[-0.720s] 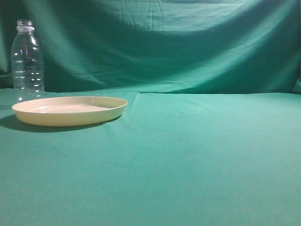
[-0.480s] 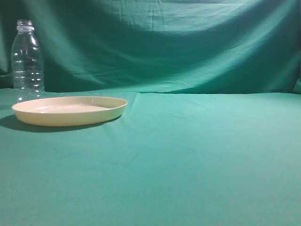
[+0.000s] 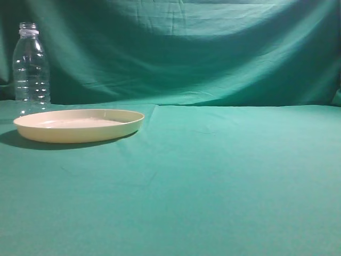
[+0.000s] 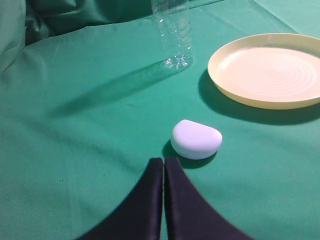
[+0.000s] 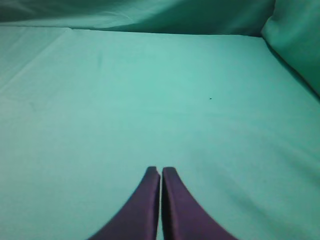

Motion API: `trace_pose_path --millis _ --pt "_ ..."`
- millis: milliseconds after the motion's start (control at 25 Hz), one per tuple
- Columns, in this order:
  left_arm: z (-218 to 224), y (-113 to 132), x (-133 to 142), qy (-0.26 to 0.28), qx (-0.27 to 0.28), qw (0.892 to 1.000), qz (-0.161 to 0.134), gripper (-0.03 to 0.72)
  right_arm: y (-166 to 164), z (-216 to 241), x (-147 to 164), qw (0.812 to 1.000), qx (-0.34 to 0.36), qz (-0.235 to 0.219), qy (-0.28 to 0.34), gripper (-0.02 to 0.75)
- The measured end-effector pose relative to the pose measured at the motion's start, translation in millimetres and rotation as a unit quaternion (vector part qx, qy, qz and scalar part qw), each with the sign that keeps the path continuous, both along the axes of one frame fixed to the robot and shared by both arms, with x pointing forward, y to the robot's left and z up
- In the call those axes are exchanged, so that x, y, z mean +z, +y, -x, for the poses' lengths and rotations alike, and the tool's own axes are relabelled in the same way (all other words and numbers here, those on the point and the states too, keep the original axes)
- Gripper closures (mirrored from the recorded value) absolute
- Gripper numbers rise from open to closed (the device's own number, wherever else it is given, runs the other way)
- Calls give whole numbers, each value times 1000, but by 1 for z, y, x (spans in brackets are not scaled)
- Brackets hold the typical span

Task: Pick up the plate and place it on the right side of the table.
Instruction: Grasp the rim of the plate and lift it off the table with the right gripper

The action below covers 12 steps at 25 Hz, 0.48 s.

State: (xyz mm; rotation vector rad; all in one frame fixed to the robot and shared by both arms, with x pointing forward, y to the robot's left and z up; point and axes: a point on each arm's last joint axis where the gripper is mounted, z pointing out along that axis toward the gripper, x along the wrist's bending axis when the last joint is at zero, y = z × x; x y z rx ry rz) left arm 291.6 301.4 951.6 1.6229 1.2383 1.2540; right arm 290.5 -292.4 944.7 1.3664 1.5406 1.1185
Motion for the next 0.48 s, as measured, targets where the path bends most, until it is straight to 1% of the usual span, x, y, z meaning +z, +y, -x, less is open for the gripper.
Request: trace_pose_path --millis 80,160,360,440,480 --pt "0 0 0 0 0 1000 0 688 0 0 1 1000 0 4 -8 738" --pt "0 0 0 0 0 1000 0 688 0 -2 5 1000 -1 -5 -30 738" --pt "0 0 0 0 0 1000 0 688 1 -4 24 990 -4 -53 -128 738" --pt "0 0 0 0 0 1000 0 688 1 -4 31 982 -8 -95 -163 738" --pt "0 0 0 0 0 1000 0 688 1 -4 36 976 -8 -108 -187 738"
